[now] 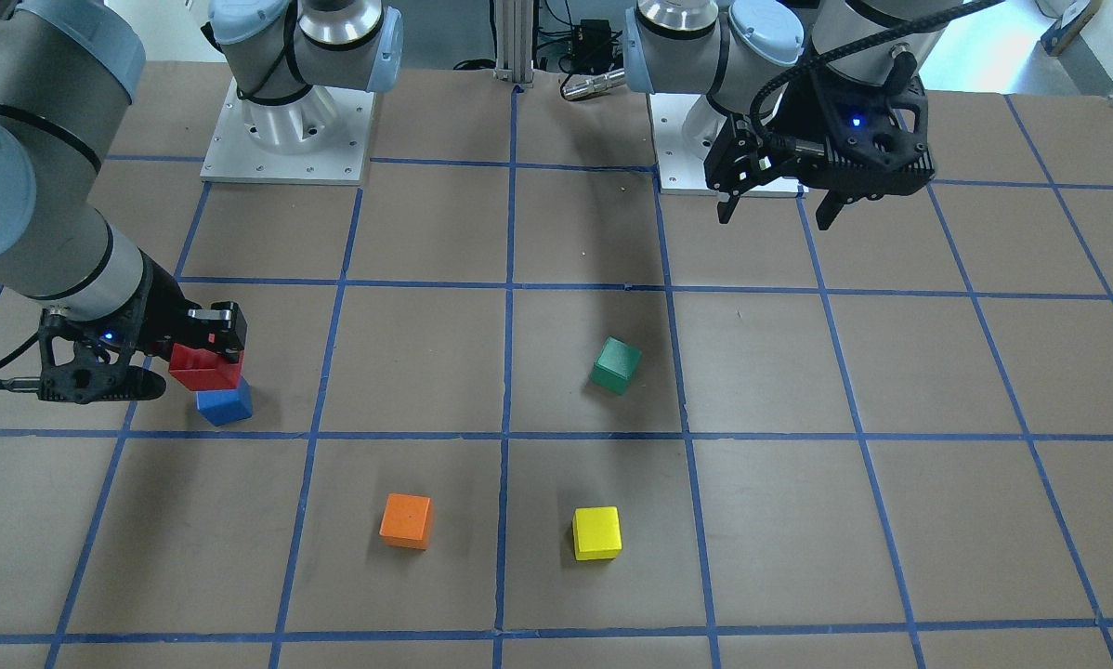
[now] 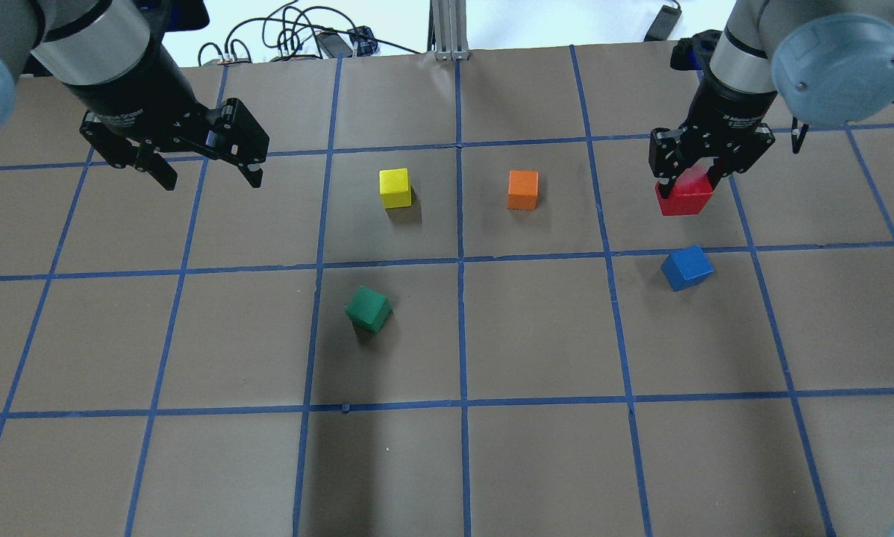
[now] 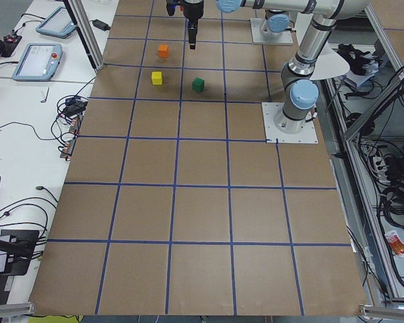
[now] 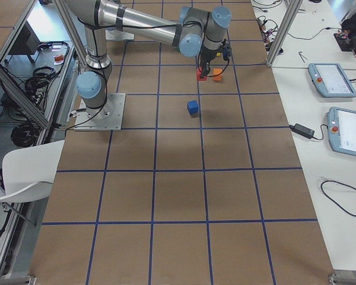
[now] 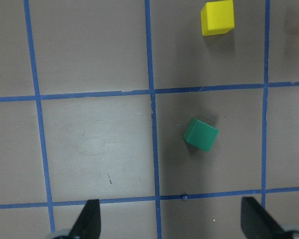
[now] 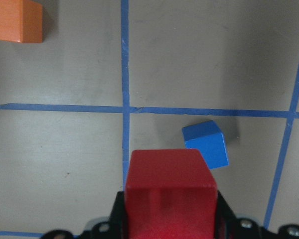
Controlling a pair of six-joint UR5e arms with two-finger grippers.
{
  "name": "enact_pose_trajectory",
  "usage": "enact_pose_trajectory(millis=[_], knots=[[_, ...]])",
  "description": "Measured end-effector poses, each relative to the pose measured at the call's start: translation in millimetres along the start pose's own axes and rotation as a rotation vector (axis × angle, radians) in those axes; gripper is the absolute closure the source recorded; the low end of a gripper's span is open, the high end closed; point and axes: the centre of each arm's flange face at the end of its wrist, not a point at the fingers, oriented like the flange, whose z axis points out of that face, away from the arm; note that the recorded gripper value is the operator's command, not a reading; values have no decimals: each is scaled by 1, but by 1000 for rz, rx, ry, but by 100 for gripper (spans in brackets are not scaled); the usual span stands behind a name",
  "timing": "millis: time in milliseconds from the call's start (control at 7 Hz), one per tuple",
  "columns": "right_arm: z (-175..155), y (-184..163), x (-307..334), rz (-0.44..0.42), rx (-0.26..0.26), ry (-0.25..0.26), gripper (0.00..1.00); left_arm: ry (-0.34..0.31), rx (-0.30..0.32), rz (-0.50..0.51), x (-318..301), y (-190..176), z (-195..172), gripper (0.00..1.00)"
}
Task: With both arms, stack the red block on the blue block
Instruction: 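Carry the red cube with the right gripper to above the blue cube, then lower the red cube onto the blue cube with the right gripper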
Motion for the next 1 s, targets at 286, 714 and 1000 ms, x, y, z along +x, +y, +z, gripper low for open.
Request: enact_pose_trajectory(millis=[286, 714, 1000], knots=[[7, -1, 6, -84, -10, 16, 100, 0, 0, 1, 0, -1, 0, 0], [40, 0, 29, -142, 13, 19, 100, 0, 4, 1, 0, -2, -1, 0], [62, 2, 40, -167, 70, 41, 100, 0, 9, 1, 0, -2, -2, 0]])
